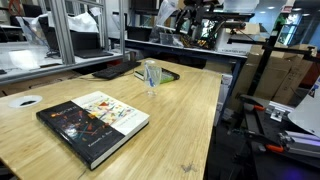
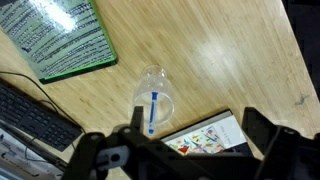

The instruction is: Put the marker in the glass on the table

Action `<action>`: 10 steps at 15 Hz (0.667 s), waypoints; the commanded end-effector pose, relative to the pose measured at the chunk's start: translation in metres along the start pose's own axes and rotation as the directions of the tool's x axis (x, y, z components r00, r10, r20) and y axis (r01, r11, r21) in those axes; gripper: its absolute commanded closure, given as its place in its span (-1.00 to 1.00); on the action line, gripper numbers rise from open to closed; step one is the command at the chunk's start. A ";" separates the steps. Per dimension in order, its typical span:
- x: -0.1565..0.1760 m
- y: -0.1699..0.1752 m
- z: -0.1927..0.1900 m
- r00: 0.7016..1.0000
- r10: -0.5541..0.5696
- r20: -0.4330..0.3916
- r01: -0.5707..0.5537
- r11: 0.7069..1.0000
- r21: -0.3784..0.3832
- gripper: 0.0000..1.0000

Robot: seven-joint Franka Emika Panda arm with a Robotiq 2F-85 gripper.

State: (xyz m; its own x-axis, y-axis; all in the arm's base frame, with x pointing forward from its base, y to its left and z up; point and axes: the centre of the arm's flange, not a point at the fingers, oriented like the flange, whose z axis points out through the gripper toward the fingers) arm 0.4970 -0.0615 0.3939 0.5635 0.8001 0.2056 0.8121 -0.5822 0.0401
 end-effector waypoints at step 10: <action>0.013 -0.002 0.041 0.940 0.221 -0.259 -0.254 0.962 -0.100 -1.00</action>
State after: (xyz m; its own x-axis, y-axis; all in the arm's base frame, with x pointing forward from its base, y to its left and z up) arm 0.5029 -0.0480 0.3758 0.6558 0.6509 0.3824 0.6895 -0.7227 0.0477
